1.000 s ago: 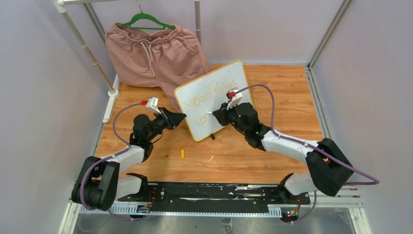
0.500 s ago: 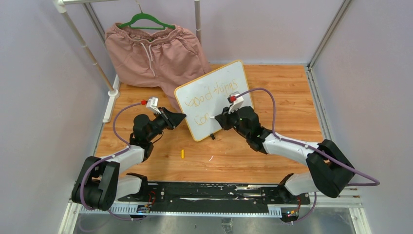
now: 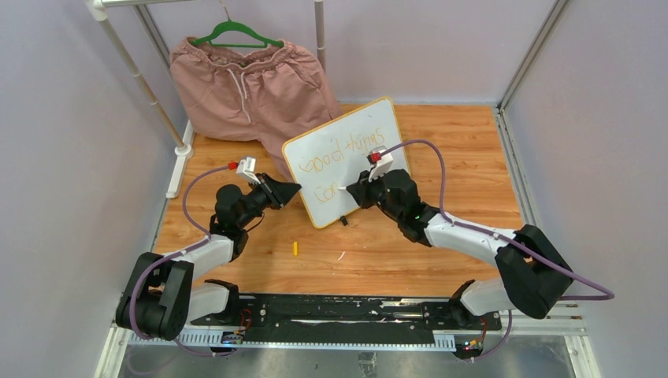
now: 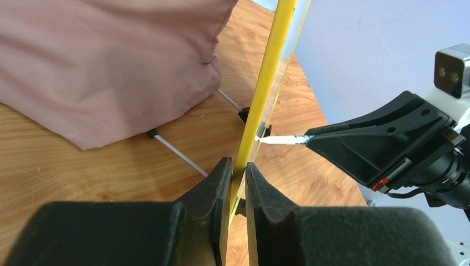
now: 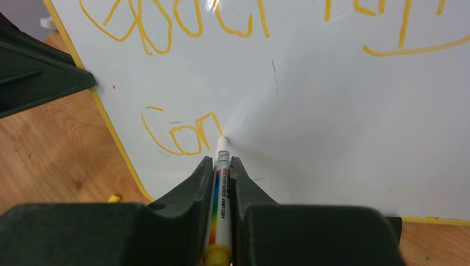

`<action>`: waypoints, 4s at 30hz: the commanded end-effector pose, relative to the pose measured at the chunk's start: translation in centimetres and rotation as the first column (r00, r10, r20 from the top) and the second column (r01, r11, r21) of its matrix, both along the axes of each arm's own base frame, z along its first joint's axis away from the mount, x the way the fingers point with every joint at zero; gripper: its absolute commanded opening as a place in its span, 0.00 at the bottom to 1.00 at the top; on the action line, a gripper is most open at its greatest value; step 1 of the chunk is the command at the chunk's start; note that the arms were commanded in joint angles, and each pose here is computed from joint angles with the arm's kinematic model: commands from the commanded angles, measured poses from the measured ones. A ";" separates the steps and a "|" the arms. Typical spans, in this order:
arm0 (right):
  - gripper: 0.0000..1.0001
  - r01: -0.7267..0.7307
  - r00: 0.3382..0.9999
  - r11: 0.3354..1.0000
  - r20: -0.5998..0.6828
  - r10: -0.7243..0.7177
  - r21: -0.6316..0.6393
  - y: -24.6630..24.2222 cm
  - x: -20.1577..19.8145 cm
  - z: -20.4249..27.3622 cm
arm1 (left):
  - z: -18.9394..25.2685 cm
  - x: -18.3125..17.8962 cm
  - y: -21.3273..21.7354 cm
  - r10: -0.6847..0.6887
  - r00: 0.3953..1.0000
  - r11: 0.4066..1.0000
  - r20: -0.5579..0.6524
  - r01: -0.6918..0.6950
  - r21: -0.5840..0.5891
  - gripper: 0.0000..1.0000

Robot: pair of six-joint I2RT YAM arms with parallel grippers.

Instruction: Write a sentence on the whiteboard

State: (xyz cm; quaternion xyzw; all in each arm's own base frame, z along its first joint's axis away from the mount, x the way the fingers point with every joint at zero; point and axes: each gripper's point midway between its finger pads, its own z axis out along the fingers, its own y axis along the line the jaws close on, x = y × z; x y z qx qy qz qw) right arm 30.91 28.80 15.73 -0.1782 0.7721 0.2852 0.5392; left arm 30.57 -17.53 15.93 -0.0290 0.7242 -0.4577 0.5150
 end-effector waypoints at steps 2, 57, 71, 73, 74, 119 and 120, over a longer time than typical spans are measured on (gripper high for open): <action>0.00 0.037 0.998 0.999 0.046 -0.037 -0.005 -0.1 1.9 1.7 | 0.8 -0.5 -0.8 -0.046 0.998 0.999 0.038 0.046 -0.002 0.18; 0.00 0.114 0.992 0.993 0.053 -0.114 0.019 -4.0 0.7 2.6 | 0.7 -0.5 -0.8 -0.045 0.998 0.999 0.038 0.045 0.000 0.18; 0.00 0.097 0.992 0.993 0.071 -0.101 0.060 -2.5 2.5 4.0 | 0.7 -0.6 -0.8 -0.045 0.998 0.999 0.038 0.045 0.000 0.18; 0.00 0.097 0.992 0.993 0.075 -0.101 0.066 -2.4 2.7 4.2 | 0.7 -0.6 -0.8 -0.045 0.998 0.999 0.038 0.045 0.000 0.18; 0.00 0.097 0.992 0.993 0.078 -0.102 0.069 -2.3 2.7 4.3 | 0.7 -0.6 -0.8 -0.046 0.998 0.999 0.037 0.046 0.000 0.18; 0.00 0.121 0.992 0.991 0.032 -0.122 0.052 -3.6 1.4 2.5 | 0.9 -0.6 -0.9 -0.047 0.998 0.999 0.039 0.048 -0.003 0.18; 0.00 0.122 0.992 0.991 0.039 -0.124 0.053 -3.6 1.4 2.9 | 0.9 -0.6 -0.9 -0.048 0.998 0.999 0.040 0.048 -0.002 0.18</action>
